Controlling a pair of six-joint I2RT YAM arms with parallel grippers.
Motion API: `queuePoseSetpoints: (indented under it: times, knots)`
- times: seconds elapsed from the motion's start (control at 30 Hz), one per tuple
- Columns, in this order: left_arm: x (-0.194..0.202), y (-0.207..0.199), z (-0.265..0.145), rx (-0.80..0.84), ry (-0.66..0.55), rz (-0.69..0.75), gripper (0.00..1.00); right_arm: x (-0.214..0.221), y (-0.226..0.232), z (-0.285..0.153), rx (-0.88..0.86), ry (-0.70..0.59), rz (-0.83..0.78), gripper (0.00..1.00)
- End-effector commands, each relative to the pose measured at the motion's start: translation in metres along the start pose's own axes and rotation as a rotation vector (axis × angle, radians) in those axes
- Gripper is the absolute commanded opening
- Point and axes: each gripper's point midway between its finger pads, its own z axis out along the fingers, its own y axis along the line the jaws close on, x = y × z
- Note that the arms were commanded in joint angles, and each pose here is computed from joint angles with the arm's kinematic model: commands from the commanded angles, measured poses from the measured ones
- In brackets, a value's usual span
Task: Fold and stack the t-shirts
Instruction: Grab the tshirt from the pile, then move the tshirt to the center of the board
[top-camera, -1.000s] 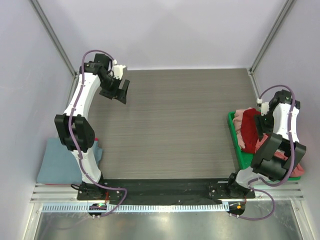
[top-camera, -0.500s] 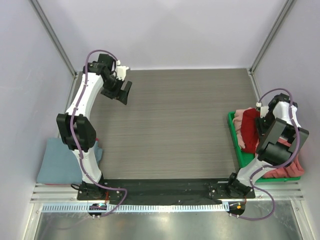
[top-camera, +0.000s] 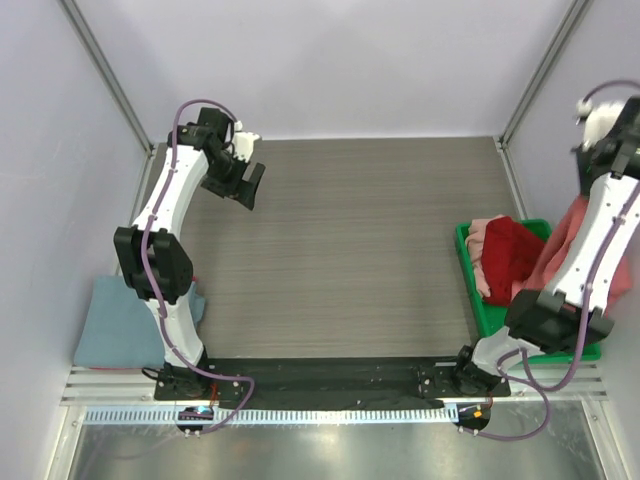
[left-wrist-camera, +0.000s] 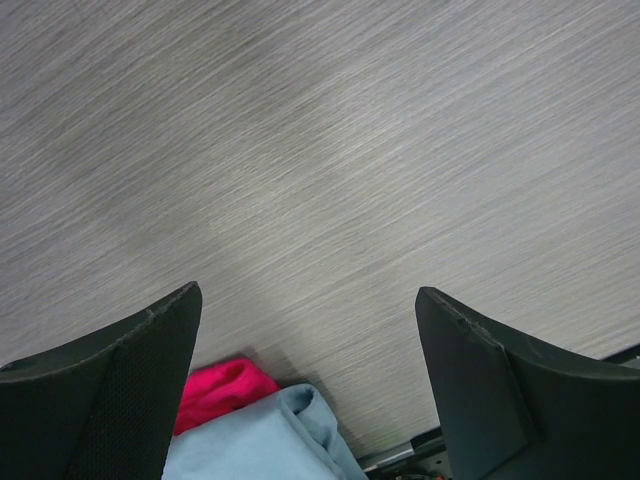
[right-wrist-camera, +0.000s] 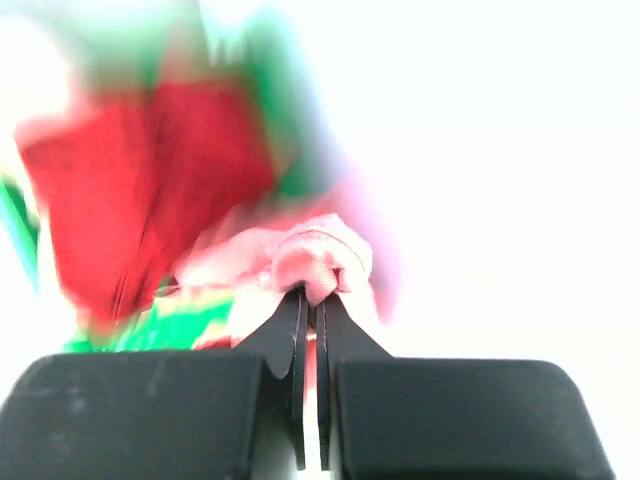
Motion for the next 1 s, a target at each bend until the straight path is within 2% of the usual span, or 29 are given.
queuePoseSetpoints:
  times: [0.0, 0.1, 0.13, 0.23, 0.37, 0.47, 0.53, 0.57, 0.6, 0.67, 0.77, 0.97]
  knots:
    - [-0.008, 0.003, -0.02, -0.046, -0.054, 0.029, 0.88, -0.034, -0.009, -0.142, 0.108, -0.319, -0.07, 0.01]
    - [-0.017, 0.013, -0.029, -0.106, -0.092, 0.03, 0.89, -0.062, 0.01, -0.17, 0.066, -0.479, -0.143, 0.01]
    - [-0.022, 0.022, -0.033, -0.157, -0.11, 0.024, 0.89, -0.074, 0.028, -0.174, -0.024, -0.552, -0.177, 0.01]
    - [-0.039, 0.041, -0.051, -0.25, -0.183, 0.006, 0.89, -0.102, 0.054, -0.185, -0.124, -0.719, -0.201, 0.01]
    - [-0.045, 0.074, -0.078, -0.365, -0.25, -0.077, 0.89, -0.151, 0.113, -0.23, -0.378, -1.047, -0.3, 0.01]
    - [-0.035, 0.087, -0.085, -0.376, -0.259, -0.126, 0.9, -0.202, 0.135, -0.28, -0.441, -1.335, -0.291, 0.01]
    - [-0.024, 0.091, -0.087, -0.368, -0.261, -0.152, 0.89, -0.217, 0.161, -0.302, -0.515, -1.414, -0.327, 0.01]
    - [-0.021, 0.091, -0.086, -0.364, -0.259, -0.162, 0.89, -0.231, 0.173, -0.295, -0.543, -1.41, -0.34, 0.01]
    - [-0.015, 0.089, -0.086, -0.36, -0.254, -0.172, 0.89, -0.238, 0.179, -0.317, -0.56, -1.464, -0.359, 0.01]
    - [-0.008, 0.086, -0.082, -0.337, -0.248, -0.182, 0.89, -0.257, 0.205, -0.318, -0.651, -1.469, -0.351, 0.01]
    - [-0.006, 0.078, -0.087, -0.317, -0.263, -0.18, 0.89, -0.268, 0.218, -0.349, -0.722, -1.55, -0.34, 0.01]
    - [0.006, 0.073, -0.092, -0.322, -0.254, -0.163, 0.89, -0.29, 0.221, -0.382, -0.714, -1.7, -0.294, 0.01]
